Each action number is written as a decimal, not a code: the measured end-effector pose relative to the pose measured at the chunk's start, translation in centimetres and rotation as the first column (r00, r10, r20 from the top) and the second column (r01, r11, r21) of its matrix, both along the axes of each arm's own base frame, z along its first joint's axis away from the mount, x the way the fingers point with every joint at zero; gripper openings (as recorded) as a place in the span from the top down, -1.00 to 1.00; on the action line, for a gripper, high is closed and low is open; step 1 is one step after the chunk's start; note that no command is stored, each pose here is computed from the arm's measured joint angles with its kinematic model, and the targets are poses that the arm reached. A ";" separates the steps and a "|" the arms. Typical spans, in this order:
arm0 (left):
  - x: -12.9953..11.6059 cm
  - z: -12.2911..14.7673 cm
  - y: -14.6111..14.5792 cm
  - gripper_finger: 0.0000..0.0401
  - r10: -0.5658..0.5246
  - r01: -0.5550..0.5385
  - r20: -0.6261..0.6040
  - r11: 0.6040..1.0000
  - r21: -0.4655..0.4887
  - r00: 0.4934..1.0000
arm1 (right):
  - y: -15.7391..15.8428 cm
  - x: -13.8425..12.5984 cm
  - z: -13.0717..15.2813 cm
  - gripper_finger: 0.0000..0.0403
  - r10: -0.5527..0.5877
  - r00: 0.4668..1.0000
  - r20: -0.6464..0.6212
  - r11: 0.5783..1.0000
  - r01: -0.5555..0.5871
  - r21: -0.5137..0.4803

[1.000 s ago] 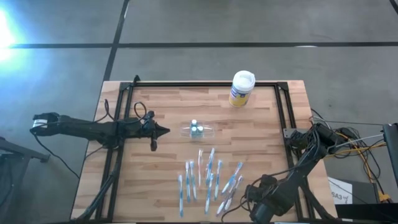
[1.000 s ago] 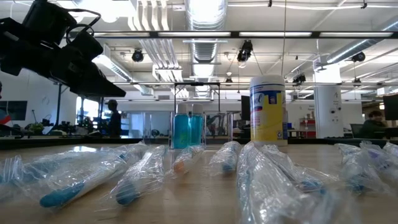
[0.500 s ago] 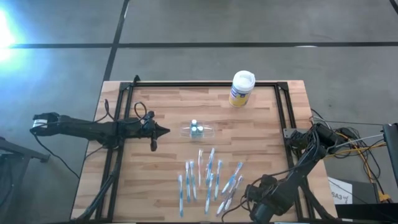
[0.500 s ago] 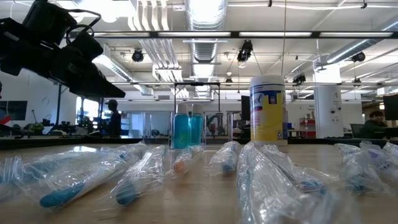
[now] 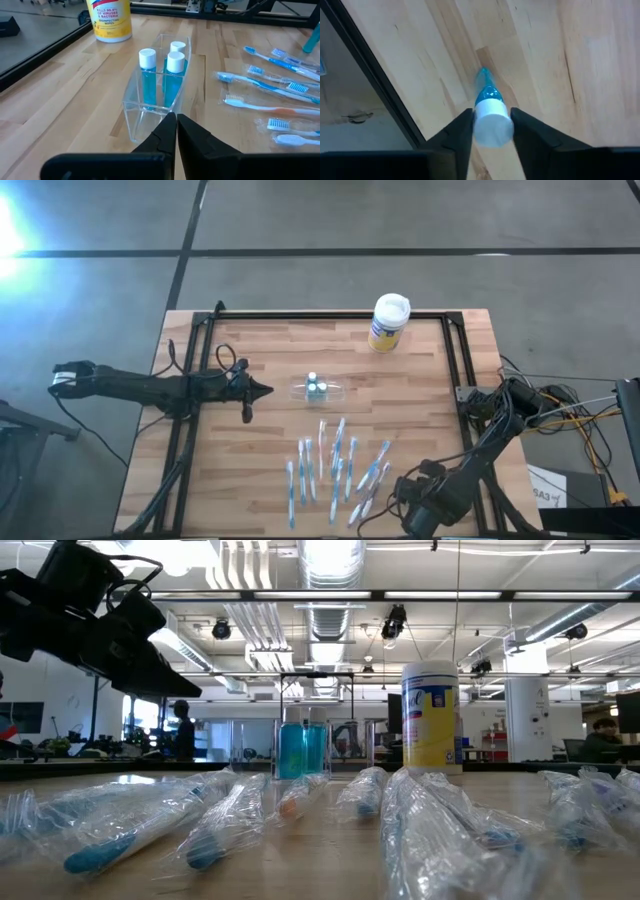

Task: Pick & Place toothbrushing station
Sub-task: Put the blue mouthwash into the transparent organizer

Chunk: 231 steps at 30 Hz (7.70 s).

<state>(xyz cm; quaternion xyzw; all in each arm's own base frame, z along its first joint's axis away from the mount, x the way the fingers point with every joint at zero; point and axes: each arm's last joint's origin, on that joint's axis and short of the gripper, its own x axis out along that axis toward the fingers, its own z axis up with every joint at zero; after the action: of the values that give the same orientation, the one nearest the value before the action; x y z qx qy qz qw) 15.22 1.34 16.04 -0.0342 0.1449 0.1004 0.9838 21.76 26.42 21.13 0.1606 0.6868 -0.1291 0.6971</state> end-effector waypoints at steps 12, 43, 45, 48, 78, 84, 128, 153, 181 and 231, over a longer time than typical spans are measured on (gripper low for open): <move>0.0 0.0 0.0 0.95 0.000 0.000 0.003 1.000 0.001 1.000 | -0.4 -0.2 1.2 0.55 0.069 0.996 0.063 0.998 -0.068 -0.015; 0.0 0.0 0.0 0.92 0.004 -0.004 0.005 1.000 -0.013 1.000 | -15.5 -8.6 7.3 0.55 0.276 0.504 0.819 0.961 -0.130 -0.243; 0.0 0.0 0.0 0.91 0.008 -0.007 0.008 1.000 -0.025 1.000 | -16.2 -8.8 6.5 0.55 0.273 0.468 0.841 0.962 -0.123 -0.244; 0.0 0.0 0.0 0.89 0.010 -0.010 0.009 1.000 -0.030 1.000 | -17.2 -9.2 5.1 0.55 0.252 0.450 0.857 0.967 -0.094 -0.235; 0.0 0.1 0.0 0.89 0.031 -0.028 0.032 0.995 -0.097 0.999 | -20.0 -9.9 1.0 0.55 0.199 0.325 0.925 0.976 0.015 -0.215; 0.0 0.1 0.0 0.92 0.030 -0.027 0.032 0.995 -0.098 0.999 | -20.7 -7.7 6.0 0.55 0.264 0.359 0.895 0.959 0.002 -0.284; -0.1 -0.3 0.0 0.90 0.021 -0.022 -0.018 0.998 -0.067 1.000 | -32.8 20.5 10.5 0.55 0.562 0.819 0.118 0.815 -0.523 -0.250; -0.1 -0.3 0.0 0.85 0.020 -0.021 -0.018 0.998 -0.067 1.000 | -32.9 21.6 7.8 0.55 0.637 0.760 0.124 0.757 -0.589 -0.283; -0.1 -0.3 0.0 0.91 0.020 -0.022 -0.019 0.998 -0.067 1.000 | -32.4 22.0 8.9 0.55 0.777 0.620 0.110 0.616 -0.711 -0.340; -0.3 -0.8 0.0 0.92 0.015 -0.017 -0.037 0.999 -0.050 0.999 | -33.2 24.4 2.4 0.31 0.820 0.572 0.014 0.560 -0.797 -0.228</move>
<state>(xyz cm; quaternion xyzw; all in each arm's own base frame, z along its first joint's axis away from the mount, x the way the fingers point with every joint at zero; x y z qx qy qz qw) 14.93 1.32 15.25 -0.0582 0.1653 0.1052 0.9789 46.14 -6.77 23.51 -0.2347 0.6249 0.1479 0.7298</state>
